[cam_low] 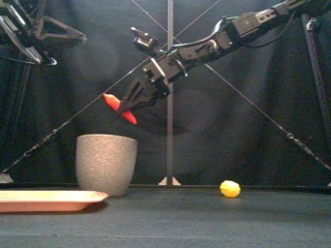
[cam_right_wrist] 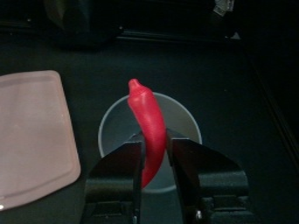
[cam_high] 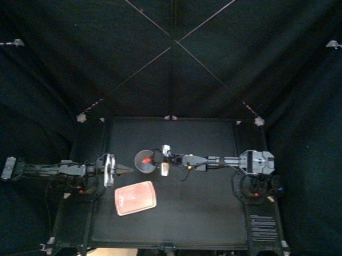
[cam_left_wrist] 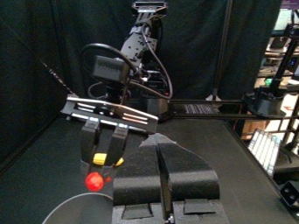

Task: Pick the red chile then place it in the grey bowl
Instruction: Drop red chile in the grey bowl and return to neutral

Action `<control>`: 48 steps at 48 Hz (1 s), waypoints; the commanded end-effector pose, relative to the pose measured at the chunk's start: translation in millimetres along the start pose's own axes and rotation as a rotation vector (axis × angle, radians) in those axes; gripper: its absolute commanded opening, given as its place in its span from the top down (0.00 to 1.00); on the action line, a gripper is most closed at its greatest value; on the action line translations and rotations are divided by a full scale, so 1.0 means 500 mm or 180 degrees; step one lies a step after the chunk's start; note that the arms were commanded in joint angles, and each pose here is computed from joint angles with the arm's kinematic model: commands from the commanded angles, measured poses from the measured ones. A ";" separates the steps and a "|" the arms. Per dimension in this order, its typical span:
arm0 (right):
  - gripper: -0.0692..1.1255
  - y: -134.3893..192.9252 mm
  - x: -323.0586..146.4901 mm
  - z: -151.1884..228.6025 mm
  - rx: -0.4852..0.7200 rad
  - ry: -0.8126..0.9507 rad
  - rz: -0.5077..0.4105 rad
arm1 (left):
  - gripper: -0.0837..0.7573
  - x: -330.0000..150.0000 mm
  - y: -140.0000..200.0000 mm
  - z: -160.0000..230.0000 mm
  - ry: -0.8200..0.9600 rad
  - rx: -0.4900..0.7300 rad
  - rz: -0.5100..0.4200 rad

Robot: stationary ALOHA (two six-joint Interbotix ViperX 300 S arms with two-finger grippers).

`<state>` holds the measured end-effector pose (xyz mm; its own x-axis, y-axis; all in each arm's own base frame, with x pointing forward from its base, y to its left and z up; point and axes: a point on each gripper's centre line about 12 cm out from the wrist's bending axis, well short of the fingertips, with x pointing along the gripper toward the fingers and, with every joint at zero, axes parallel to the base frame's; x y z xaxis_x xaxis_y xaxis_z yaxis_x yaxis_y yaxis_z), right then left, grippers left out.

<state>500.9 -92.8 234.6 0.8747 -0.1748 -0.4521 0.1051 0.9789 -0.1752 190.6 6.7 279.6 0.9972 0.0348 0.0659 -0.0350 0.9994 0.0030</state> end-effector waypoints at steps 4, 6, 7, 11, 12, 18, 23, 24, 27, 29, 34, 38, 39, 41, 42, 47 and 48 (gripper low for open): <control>0.39 -0.023 0.008 0.048 0.0157 -0.0210 -0.0060 | 0.95 0.002 0.001 0.009 -0.0044 0.0010 0.0007; 0.37 -0.023 0.009 0.048 0.0177 -0.0210 -0.0058 | 0.95 0.002 0.001 0.009 -0.0044 0.0010 0.0007; 0.35 -0.022 0.009 0.047 0.0187 -0.0205 -0.0057 | 0.95 0.002 0.001 0.009 -0.0044 0.0010 0.0007; 0.27 -0.023 0.006 0.045 0.0218 -0.0210 -0.0057 | 0.95 0.002 0.001 0.009 -0.0044 0.0010 0.0007; 0.24 -0.024 0.002 0.048 0.0227 -0.0224 -0.0058 | 0.95 0.002 0.001 0.008 -0.0039 0.0010 0.0007; 0.13 -0.031 -0.015 0.050 0.0280 -0.0319 -0.0074 | 0.95 0.002 0.001 0.009 -0.0044 0.0010 0.0007; 0.11 -0.033 -0.058 0.062 0.0290 -0.0582 -0.0082 | 0.95 0.002 0.002 0.008 -0.0039 0.0010 0.0012; 0.11 -0.033 -0.070 0.066 0.0294 -0.0650 -0.0083 | 0.95 0.002 0.001 0.008 -0.0039 0.0010 0.0007; 0.11 -0.031 -0.108 0.071 0.0295 -0.0856 -0.0082 | 0.95 0.002 0.001 0.008 -0.0039 0.0010 0.0007; 0.11 -0.027 -0.137 0.074 0.0290 -0.0984 -0.0072 | 0.95 0.002 0.001 0.008 -0.0039 0.0010 0.0007; 0.11 -0.017 -0.218 0.077 0.0287 -0.1262 -0.0050 | 0.95 0.002 0.001 0.008 -0.0039 0.0010 0.0007; 0.11 0.016 -0.284 0.077 0.0306 -0.1410 0.0063 | 0.95 0.002 0.002 0.009 -0.0044 0.0010 0.0012; 0.11 0.024 -0.298 0.075 0.0302 -0.1429 0.0093 | 0.95 0.002 0.001 0.008 -0.0039 0.0010 0.0007; 0.11 0.042 -0.332 0.075 0.0307 -0.1492 0.0165 | 0.95 0.002 0.002 0.009 -0.0044 0.0015 0.0012; 0.11 0.049 -0.345 0.074 0.0303 -0.1516 0.0195 | 0.95 0.002 0.001 0.009 -0.0044 0.0010 0.0007; 0.11 0.084 -0.411 0.073 0.0313 -0.1666 0.0365 | 0.95 0.002 0.001 0.009 -0.0044 0.0010 0.0007; 0.11 0.093 -0.430 0.072 0.0323 -0.1710 0.0413 | 0.95 0.002 0.001 0.009 -0.0044 0.0010 0.0007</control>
<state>359.9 -21.1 331.5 0.9989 -0.0374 -0.0292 0.0355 0.9973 -0.0649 190.0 6.9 278.9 0.9972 0.0358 0.0659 -0.0362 0.9993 0.0045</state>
